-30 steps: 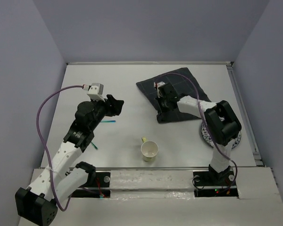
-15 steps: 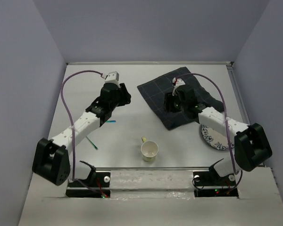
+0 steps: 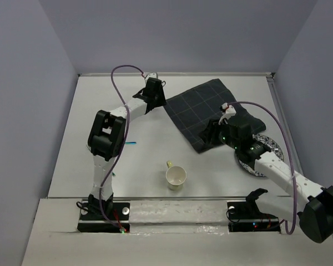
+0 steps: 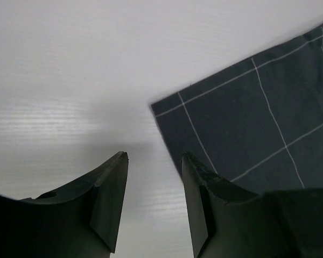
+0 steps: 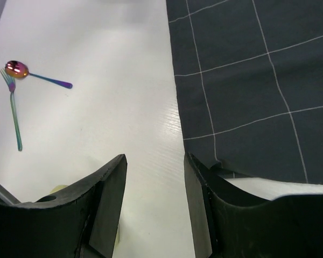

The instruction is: Set the dinner table for one person

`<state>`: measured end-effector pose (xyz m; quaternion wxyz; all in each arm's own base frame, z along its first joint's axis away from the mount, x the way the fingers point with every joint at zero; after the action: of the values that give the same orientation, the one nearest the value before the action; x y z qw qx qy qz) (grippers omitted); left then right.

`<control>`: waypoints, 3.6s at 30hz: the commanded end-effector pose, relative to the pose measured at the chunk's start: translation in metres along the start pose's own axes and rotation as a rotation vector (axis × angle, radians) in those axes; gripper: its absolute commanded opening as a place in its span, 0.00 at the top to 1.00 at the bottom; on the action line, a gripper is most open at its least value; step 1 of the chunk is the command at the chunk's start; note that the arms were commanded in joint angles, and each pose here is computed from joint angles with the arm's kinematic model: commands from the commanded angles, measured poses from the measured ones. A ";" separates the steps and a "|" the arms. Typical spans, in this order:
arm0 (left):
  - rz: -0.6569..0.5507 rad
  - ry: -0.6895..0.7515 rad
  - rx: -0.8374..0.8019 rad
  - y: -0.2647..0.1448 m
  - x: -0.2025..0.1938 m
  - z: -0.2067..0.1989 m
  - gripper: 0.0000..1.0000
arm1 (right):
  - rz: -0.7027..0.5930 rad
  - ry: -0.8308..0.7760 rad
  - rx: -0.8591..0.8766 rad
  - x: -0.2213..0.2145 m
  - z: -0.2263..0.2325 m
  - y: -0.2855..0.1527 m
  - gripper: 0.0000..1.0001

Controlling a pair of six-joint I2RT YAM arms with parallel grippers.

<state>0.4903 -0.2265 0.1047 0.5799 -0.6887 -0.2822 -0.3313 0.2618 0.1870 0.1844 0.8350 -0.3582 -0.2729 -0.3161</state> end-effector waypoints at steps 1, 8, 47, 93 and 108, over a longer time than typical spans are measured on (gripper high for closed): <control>0.029 0.066 0.051 0.023 0.008 0.001 0.46 | -0.052 0.007 0.073 0.008 0.014 -0.010 0.48; 0.064 0.098 0.040 0.051 0.007 -0.004 0.46 | -0.051 0.007 0.093 0.003 0.015 -0.017 0.47; -0.265 -0.081 0.119 -0.090 0.058 0.070 1.00 | 0.026 0.195 -0.313 -0.011 -0.089 0.039 0.31; -0.394 -0.005 0.135 -0.152 0.071 0.082 1.00 | -0.081 0.105 -0.386 0.130 -0.069 0.062 0.09; -0.380 -0.094 -0.013 -0.186 0.046 0.064 1.00 | 0.162 0.249 -0.384 0.013 -0.130 0.112 0.69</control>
<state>0.4017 -0.1315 0.2236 0.5312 -0.6343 -0.4027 -0.3914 0.3511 0.1258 0.0624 0.7829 -0.5296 -0.0508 -0.3224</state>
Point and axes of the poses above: each gripper's point midway between its finger pads, its own y axis out along the fingers, its own z axis along the line the jaws close on, x = y × z, the point moved 3 cm from there along -y, back along the fingers, and after that the axes turned 13 degrees about y, right-handed, at the moved point
